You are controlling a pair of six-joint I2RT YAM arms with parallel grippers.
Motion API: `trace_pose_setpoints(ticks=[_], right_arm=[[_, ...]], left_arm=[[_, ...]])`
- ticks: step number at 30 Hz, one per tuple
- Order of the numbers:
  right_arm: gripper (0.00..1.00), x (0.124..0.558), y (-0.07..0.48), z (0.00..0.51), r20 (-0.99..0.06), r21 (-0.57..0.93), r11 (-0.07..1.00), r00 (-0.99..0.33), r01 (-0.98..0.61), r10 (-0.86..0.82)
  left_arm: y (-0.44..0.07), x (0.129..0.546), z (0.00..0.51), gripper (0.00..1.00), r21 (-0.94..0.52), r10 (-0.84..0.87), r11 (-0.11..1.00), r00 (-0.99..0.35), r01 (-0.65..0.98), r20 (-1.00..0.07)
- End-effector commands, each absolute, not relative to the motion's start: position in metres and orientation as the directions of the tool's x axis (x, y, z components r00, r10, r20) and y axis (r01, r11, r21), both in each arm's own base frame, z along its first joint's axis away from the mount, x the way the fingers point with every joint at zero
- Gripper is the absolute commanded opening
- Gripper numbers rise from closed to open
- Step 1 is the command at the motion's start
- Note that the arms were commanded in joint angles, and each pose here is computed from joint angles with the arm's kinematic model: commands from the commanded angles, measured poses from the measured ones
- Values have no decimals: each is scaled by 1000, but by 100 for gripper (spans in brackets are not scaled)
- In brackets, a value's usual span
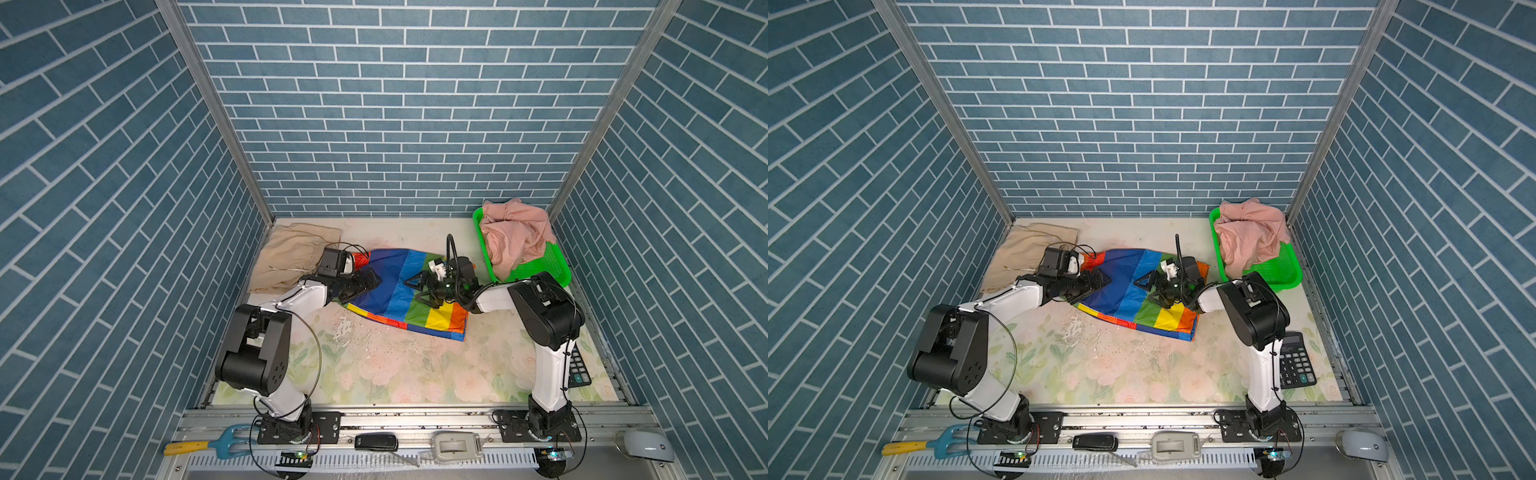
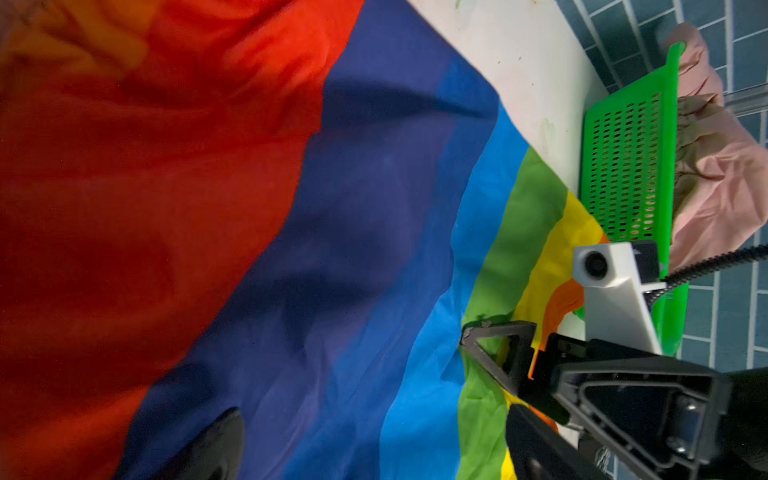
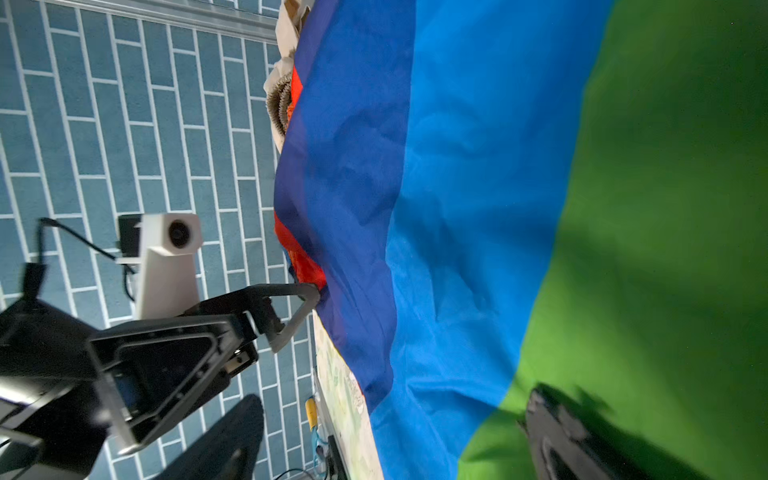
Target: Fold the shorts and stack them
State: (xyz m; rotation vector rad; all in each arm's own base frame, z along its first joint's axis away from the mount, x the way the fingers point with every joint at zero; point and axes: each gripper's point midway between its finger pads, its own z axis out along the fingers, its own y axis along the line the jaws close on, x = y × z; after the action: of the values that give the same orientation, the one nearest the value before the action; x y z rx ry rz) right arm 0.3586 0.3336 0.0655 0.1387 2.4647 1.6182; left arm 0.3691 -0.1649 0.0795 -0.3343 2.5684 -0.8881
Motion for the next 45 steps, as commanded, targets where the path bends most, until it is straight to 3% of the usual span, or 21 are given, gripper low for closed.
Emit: trace_pose_setpoints(ticks=[1,10,17,22,24,29,36,39,45], right_arm=[[99,358,308,60,-81,895,446,-977,16,198],[99,357,249,40,-75,798,602,-983,42,168],[99,369,230,21,-79,717,697,-991,21,111],[99,373,222,36,-135,648,759,-990,-62,34],[99,373,220,46,-161,636,766,-987,-93,14],[99,370,219,59,-183,632,767,-983,-113,6],[99,363,219,74,-206,648,751,-978,-126,15],[99,359,218,78,-213,651,747,-977,-133,12],[99,354,217,76,-209,654,745,-978,-130,13]], left_arm=[[-172,356,56,100,-654,-356,746,-905,-124,-234],[-219,316,18,100,-664,-317,733,-937,-144,-146],[-249,303,48,100,-694,-281,714,-946,-95,-159],[-197,337,121,100,-532,-195,845,-900,48,-391],[-165,355,135,99,-468,-169,882,-889,56,-425],[-109,388,116,100,-397,-139,918,-938,-1,-319],[-106,409,84,98,-361,-77,933,-970,12,-232],[-93,417,72,95,-271,-41,962,-978,17,-204],[-65,430,82,96,-157,-27,987,-970,12,-240]])
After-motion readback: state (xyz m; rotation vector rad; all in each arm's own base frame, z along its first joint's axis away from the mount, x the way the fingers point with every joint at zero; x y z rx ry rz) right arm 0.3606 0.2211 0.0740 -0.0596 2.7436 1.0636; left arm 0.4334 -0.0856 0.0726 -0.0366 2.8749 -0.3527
